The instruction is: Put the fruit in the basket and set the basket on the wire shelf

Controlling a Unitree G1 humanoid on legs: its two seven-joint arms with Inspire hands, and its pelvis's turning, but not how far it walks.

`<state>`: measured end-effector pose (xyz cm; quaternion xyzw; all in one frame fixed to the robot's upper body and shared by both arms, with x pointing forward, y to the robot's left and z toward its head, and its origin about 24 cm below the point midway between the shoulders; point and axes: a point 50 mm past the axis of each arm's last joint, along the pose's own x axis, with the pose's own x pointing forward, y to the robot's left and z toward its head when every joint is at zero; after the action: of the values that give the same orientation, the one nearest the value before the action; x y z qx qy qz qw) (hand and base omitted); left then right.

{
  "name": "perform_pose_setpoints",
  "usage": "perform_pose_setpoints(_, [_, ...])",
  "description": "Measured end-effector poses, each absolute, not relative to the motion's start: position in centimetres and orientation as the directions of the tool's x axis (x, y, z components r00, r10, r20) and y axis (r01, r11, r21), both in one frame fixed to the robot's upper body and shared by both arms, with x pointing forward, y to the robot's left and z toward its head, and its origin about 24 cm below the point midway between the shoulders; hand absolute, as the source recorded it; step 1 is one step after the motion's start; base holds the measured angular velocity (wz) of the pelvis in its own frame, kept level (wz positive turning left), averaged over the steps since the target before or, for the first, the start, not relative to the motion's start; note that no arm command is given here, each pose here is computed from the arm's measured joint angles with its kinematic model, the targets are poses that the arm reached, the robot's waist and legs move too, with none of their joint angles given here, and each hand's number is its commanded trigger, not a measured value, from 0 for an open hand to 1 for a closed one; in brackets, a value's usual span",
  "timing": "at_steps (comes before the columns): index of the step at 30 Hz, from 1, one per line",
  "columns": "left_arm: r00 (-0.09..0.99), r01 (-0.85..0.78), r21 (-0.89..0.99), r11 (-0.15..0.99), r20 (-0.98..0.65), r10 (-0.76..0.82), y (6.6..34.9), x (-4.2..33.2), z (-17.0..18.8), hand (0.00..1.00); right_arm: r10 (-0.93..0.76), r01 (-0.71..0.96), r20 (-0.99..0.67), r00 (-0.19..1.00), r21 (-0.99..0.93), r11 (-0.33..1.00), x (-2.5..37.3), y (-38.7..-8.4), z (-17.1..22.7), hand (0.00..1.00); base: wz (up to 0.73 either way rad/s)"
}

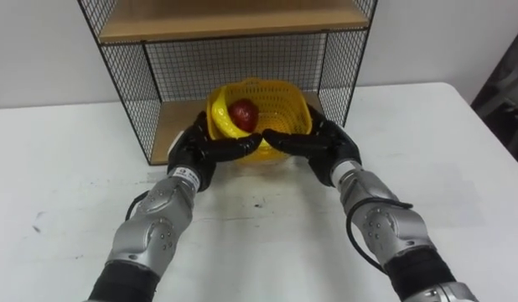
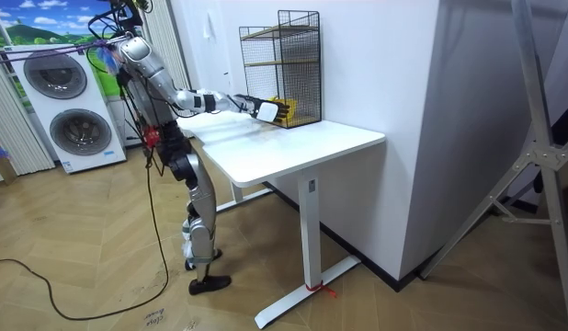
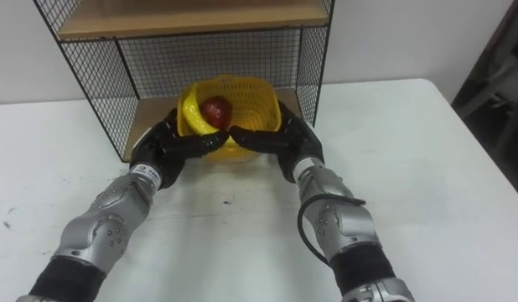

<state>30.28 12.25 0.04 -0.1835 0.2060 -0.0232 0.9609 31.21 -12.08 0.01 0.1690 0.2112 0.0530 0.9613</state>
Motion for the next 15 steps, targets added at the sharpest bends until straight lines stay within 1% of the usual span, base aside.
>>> perform_pose_setpoints(8, [0.904,-0.081,-0.366,0.927,-0.418,-0.086,12.31,30.13,-0.48,0.00,0.175,-0.021,-0.412,0.894,0.353,0.936,30.97,-11.60,-0.58,0.00,0.00])
perform_pose_setpoints(15, [0.904,-0.083,-0.363,0.928,-0.419,-0.083,12.36,30.12,-0.53,0.00,0.173,-0.017,-0.415,0.893,0.353,0.936,30.95,-11.65,-0.65,0.00,0.00])
